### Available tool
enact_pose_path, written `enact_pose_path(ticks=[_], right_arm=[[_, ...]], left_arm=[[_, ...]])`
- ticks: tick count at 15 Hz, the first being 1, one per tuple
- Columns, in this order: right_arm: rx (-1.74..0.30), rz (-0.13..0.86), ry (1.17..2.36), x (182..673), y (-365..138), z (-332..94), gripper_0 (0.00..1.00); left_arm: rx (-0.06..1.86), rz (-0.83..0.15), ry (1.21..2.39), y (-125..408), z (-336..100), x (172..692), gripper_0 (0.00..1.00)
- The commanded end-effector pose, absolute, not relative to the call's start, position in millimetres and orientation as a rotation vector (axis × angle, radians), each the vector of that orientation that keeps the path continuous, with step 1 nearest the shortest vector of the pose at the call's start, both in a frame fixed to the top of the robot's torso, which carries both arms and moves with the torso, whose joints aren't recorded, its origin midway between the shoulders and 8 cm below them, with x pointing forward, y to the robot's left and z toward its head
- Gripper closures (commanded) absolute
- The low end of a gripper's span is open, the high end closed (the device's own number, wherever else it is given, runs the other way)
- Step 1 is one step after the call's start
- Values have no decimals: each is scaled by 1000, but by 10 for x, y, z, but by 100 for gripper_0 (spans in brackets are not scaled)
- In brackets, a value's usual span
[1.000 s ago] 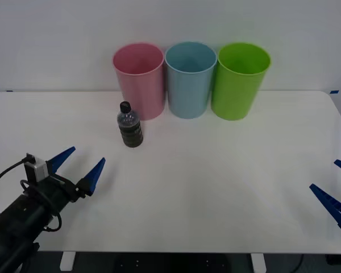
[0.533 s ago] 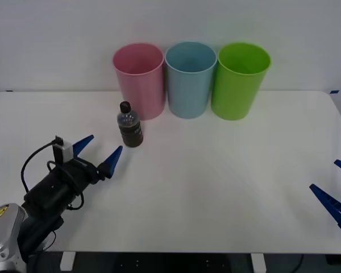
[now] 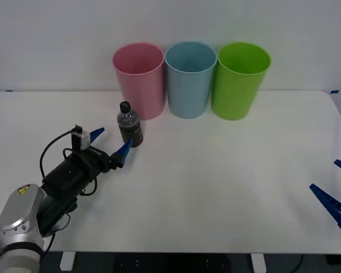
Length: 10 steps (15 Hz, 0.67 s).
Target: Grasp the object on the table and drop it into the matching bin: aluminum can to the light blue bin, PET bottle to the pink bin.
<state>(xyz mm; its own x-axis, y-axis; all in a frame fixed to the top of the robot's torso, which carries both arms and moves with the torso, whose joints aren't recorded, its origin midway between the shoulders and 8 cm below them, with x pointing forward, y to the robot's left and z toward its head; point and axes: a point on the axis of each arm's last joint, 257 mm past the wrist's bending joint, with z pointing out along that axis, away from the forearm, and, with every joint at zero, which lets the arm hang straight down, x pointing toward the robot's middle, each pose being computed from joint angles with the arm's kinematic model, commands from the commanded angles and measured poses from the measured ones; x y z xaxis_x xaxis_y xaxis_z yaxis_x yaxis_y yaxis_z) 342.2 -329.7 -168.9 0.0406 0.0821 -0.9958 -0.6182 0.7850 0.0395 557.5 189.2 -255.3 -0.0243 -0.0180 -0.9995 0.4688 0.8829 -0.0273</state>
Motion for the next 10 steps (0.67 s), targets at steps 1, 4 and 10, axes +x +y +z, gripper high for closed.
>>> enact_pose_path(ticks=[1, 4, 10], right_arm=[[-465, 567, 1441, 3423, -3297, -1689, 0], [-465, 567, 1441, 3423, -3297, -1689, 0], [-465, 567, 1441, 3423, -3297, -1689, 0]], left_arm=[[363, -383, 1563, 1834, -2549, 5662, 0], [369, -384, 1570, 1706, -2544, 5772, 0], [409, -372, 1622, 1513, -2595, 6117, 0]])
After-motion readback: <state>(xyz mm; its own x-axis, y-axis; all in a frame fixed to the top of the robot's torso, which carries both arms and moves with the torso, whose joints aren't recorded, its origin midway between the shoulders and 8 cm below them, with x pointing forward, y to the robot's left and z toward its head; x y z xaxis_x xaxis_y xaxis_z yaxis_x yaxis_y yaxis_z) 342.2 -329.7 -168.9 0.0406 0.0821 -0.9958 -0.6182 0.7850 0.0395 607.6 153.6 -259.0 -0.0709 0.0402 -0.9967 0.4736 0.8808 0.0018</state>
